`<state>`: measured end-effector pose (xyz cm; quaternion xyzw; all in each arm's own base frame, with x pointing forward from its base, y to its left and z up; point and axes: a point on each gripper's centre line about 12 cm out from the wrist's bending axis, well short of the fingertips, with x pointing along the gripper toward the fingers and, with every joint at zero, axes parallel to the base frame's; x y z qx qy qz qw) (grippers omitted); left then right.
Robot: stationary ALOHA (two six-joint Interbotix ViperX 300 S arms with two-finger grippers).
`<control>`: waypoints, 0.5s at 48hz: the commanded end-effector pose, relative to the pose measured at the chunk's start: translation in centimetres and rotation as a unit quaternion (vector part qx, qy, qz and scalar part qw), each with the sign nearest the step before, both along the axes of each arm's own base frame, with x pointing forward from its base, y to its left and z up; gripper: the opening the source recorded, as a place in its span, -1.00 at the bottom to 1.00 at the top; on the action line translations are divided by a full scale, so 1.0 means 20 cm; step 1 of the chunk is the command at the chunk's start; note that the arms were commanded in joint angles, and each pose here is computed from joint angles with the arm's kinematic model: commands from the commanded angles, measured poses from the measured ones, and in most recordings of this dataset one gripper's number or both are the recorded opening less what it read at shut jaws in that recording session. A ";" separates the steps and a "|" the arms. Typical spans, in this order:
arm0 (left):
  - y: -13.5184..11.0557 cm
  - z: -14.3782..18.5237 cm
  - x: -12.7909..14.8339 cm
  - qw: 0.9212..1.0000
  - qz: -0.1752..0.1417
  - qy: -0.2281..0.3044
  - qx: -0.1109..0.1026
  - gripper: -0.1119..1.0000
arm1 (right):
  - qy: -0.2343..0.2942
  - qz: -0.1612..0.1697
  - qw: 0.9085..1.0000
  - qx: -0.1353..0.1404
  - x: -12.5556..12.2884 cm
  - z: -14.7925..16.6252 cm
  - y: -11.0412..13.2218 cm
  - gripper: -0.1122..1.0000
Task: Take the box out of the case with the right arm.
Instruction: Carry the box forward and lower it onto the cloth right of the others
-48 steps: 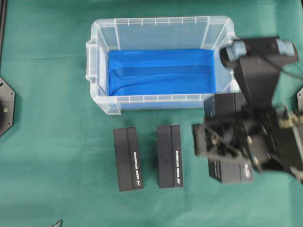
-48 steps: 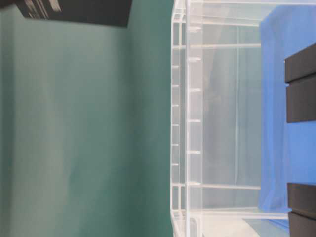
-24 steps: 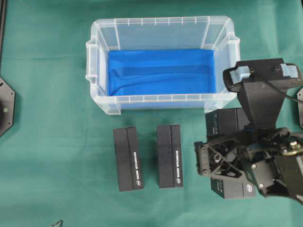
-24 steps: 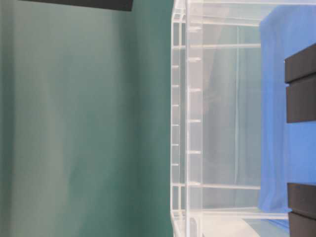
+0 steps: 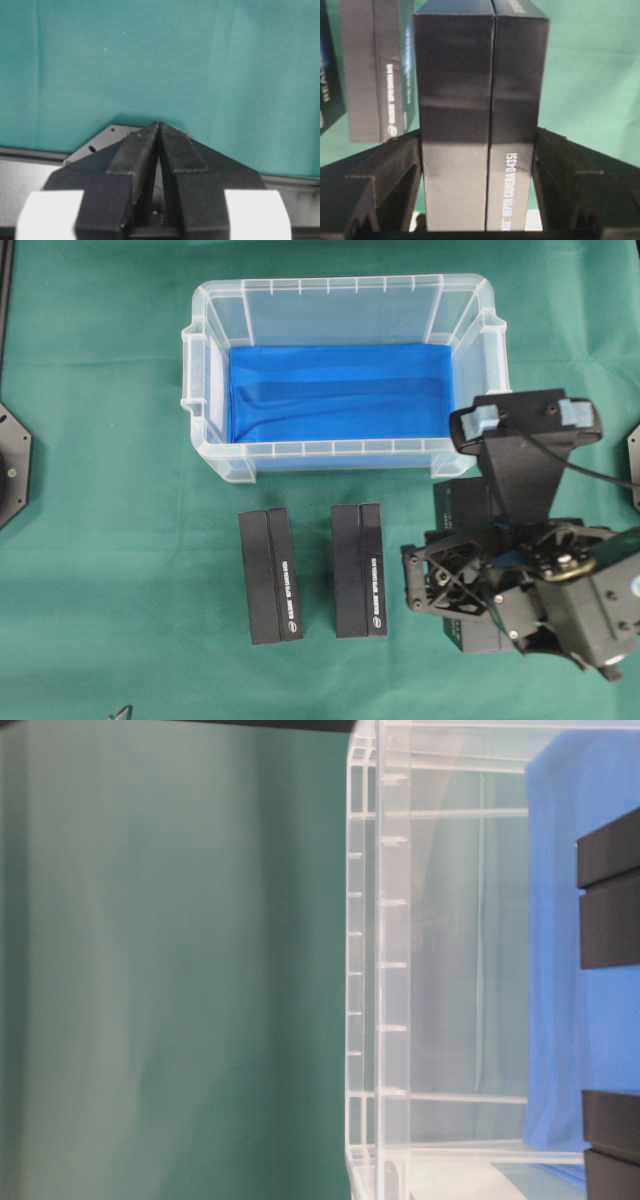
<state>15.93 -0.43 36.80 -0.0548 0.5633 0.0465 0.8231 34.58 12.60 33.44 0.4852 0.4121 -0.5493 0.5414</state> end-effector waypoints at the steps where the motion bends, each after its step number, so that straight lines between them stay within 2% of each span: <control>1: 0.01 0.01 0.01 1.000 0.003 -0.005 0.001 -0.80 | -0.019 -0.001 1.000 0.006 0.01 -0.02 -0.01 0.36; 12: 0.01 0.01 0.01 1.000 0.003 -0.005 0.001 -0.80 | -0.019 -0.005 1.000 0.008 0.01 -0.24 -0.01 0.37; 24: 0.01 0.01 0.01 1.000 0.003 -0.004 0.001 -0.80 | -0.020 -0.010 0.999 0.024 0.02 -0.47 -0.01 0.37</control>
